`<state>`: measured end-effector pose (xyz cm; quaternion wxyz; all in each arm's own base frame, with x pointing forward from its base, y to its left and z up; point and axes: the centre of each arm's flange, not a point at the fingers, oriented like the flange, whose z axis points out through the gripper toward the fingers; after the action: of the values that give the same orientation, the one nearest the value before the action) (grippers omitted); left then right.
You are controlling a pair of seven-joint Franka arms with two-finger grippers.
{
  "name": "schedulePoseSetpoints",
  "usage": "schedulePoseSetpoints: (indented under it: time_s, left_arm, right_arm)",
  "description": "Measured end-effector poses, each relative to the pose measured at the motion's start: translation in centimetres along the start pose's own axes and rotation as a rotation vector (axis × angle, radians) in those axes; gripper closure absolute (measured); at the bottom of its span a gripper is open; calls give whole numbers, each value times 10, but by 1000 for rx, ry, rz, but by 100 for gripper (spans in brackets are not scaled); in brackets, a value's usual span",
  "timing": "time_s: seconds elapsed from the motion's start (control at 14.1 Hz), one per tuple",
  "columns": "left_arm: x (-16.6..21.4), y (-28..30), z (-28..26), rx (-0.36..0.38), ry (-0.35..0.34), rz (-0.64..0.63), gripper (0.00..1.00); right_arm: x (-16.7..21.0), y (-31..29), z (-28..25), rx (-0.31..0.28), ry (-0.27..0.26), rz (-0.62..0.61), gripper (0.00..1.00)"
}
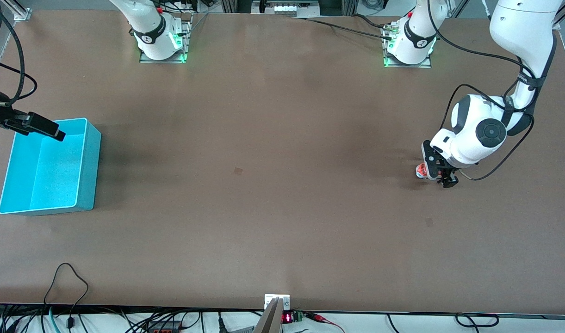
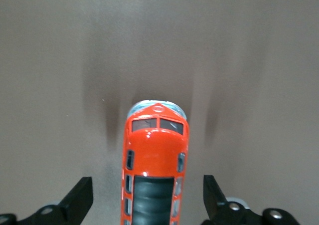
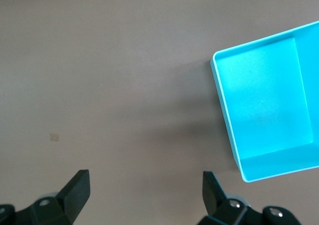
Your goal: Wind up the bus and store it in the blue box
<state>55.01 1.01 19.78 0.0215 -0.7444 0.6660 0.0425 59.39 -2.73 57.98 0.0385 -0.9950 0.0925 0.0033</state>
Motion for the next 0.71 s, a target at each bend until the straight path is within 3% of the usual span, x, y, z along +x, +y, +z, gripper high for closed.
schedulePoseSetpoints:
  time_s: [0.07, 0.21, 0.28, 0.43, 0.5, 0.71]
  left_arm:
    - [0, 1, 3, -1, 1, 1, 6]
    - [1, 4, 9, -7, 3, 2, 22]
    - [1, 6, 10, -9, 3, 3, 22]
    - [1, 5, 10, -5, 4, 3, 43]
    - [1, 5, 9, -3, 4, 9, 47]
    - [1, 5, 9, -1, 5, 56, 47]
  right_arm:
    - [0, 0, 0, 0, 0, 0, 0]
    - [0, 0, 0, 0, 0, -1, 0]
    - [0, 0, 0, 0, 0, -1, 0]
    - [0, 0, 0, 0, 0, -1, 0]
    - [0, 0, 0, 0, 0, -1, 0]
    - [0, 0, 0, 0, 0, -1, 0]
